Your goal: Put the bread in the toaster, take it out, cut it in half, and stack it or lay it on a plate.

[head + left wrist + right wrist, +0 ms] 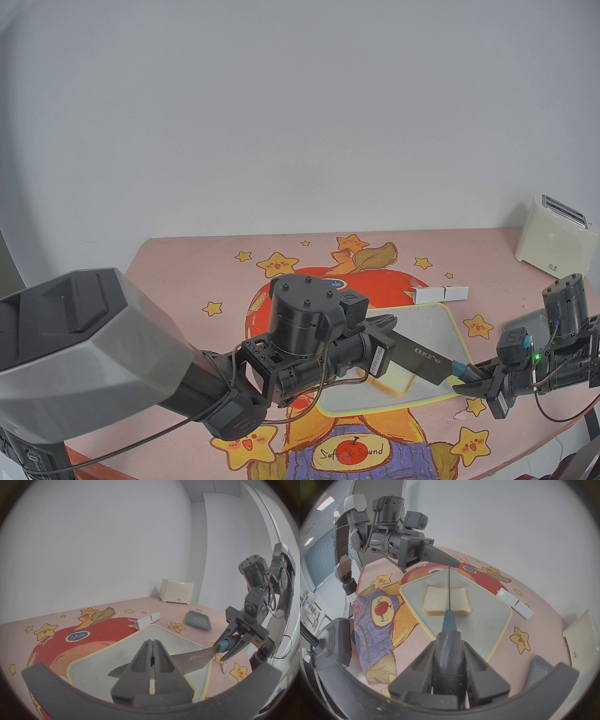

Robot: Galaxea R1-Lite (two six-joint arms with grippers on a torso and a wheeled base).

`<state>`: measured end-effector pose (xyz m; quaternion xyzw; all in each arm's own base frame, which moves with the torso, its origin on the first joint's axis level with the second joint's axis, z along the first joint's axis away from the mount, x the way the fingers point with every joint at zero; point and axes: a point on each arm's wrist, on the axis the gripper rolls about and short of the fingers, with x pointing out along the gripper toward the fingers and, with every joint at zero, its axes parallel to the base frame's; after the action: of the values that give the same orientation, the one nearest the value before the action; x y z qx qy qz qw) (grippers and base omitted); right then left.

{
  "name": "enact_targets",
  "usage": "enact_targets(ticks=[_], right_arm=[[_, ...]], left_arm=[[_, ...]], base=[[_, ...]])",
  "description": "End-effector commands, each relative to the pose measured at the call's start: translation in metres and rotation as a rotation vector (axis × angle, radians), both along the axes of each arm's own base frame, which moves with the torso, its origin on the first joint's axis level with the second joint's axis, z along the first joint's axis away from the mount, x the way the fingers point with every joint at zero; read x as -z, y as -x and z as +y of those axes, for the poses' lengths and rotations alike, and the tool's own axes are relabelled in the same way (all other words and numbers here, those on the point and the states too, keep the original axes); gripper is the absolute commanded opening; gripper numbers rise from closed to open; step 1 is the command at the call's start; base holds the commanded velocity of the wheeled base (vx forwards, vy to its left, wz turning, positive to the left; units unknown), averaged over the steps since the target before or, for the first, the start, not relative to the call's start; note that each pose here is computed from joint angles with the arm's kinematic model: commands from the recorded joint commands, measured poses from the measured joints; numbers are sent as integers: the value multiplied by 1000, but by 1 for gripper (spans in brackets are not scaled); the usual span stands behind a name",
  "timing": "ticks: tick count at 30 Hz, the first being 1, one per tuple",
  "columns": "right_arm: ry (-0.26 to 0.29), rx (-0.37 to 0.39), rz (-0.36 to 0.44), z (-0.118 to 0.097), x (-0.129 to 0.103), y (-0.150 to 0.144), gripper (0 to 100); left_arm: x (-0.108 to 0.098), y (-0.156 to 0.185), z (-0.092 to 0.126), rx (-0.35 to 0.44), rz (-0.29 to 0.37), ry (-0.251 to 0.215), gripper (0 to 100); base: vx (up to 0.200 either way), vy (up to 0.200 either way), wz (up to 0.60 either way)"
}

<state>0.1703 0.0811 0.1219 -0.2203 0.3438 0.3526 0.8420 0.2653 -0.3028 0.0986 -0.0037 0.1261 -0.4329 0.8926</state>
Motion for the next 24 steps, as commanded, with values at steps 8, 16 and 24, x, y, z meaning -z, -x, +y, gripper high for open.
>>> enact_targets(ticks=[8, 16, 24], right_arm=[[-2, -1, -4, 0, -1, -1, 0], [-6, 1, -13, 1, -4, -2, 0], [1, 3, 3, 0, -1, -2, 0]], left_arm=[[11, -1, -1, -2, 18, -20, 0], [17, -5, 2, -15, 28, -32, 0], [14, -7, 2, -21, 24, -28, 0]], base=[[0, 0, 0], [0, 0, 0], [0, 0, 0]])
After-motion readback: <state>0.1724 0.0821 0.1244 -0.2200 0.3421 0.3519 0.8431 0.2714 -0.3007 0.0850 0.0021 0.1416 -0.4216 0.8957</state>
